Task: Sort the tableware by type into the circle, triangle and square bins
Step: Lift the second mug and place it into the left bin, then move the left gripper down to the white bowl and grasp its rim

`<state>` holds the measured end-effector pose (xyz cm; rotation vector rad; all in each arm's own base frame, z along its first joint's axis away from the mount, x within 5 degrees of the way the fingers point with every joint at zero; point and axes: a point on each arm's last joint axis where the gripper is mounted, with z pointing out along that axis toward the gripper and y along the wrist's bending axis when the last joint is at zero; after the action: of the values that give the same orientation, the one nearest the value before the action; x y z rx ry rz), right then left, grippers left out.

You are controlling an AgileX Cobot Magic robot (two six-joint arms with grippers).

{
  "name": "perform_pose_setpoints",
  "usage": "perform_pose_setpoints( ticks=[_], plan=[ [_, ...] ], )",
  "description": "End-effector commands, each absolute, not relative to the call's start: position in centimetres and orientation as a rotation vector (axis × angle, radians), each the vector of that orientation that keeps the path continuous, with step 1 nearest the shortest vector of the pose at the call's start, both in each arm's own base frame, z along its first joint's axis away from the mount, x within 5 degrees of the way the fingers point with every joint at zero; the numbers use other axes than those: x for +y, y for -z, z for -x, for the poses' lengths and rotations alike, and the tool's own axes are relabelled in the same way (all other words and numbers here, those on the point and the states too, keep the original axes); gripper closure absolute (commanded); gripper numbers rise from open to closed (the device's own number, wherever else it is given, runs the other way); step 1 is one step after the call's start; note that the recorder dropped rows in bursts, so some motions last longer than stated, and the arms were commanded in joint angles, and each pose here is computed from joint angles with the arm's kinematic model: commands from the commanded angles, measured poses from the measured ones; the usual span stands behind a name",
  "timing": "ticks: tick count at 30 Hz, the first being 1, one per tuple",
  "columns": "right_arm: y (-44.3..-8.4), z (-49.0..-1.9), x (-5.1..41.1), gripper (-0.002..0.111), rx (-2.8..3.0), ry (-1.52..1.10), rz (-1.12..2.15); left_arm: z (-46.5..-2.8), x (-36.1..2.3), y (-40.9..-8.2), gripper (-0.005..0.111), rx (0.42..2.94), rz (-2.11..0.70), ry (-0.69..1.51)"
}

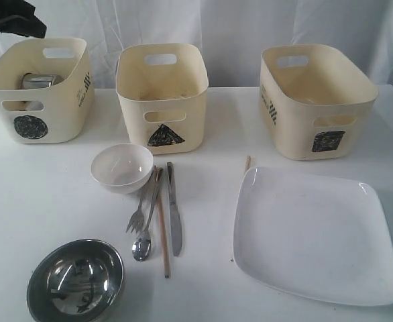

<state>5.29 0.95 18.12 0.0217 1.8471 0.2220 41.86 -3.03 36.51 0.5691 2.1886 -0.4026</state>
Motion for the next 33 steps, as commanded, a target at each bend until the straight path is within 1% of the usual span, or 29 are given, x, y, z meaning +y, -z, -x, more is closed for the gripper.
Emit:
perform_pose_setpoints(
  ticks=[1, 5, 7, 10, 13, 16, 24, 28, 33],
  plan=[
    [-18.2, -5.3, 0.9, 0.108, 1.837, -0.208, -0.018, -39.1, -4.4, -35.2, 0.066, 2.276, -0.659, 0.613],
    [-18.2, -5.3, 0.9, 0.108, 1.837, -0.208, -0.018, -37.5, -5.2, -32.1, 0.066, 2.371, -0.621, 0.826],
    [-18.2, -5.3, 0.9, 0.108, 1.837, -0.208, -0.018, -37.1, -5.4, -30.8, 0.062, 2.394, -0.603, 0.895],
    [-18.2, -5.3, 0.9, 0.108, 1.837, -0.208, -0.018, -36.8, -5.4, -29.1, 0.053, 2.427, -0.573, 0.908],
    [-18.2, -5.3, 0.9, 0.108, 1.837, -0.208, -0.018, -37.0, -5.4, -28.6, 0.043, 2.419, -0.524, 0.894],
    [-18.2, -5.3, 0.9, 0.108, 1.837, -0.208, -0.018, -37.3, -6.5, -28.0, 0.037, 2.408, -0.540, 0.892],
    [-18.2, -5.3, 0.9, 0.108, 1.837, -0.208, -0.018, -38.3, -11.0, -24.3, 0.037, 2.437, -0.653, 0.901],
    [-18.2, -5.3, 0.9, 0.108, 1.837, -0.208, -0.018, -38.9, -11.5, -22.7, 0.037, 2.462, -0.676, 0.816],
    [-18.2, -5.3, 0.9, 0.108, 1.837, -0.208, -0.018, -39.2, -11.2, -22.2, 0.037, 2.469, -0.686, 0.742]
  ],
)
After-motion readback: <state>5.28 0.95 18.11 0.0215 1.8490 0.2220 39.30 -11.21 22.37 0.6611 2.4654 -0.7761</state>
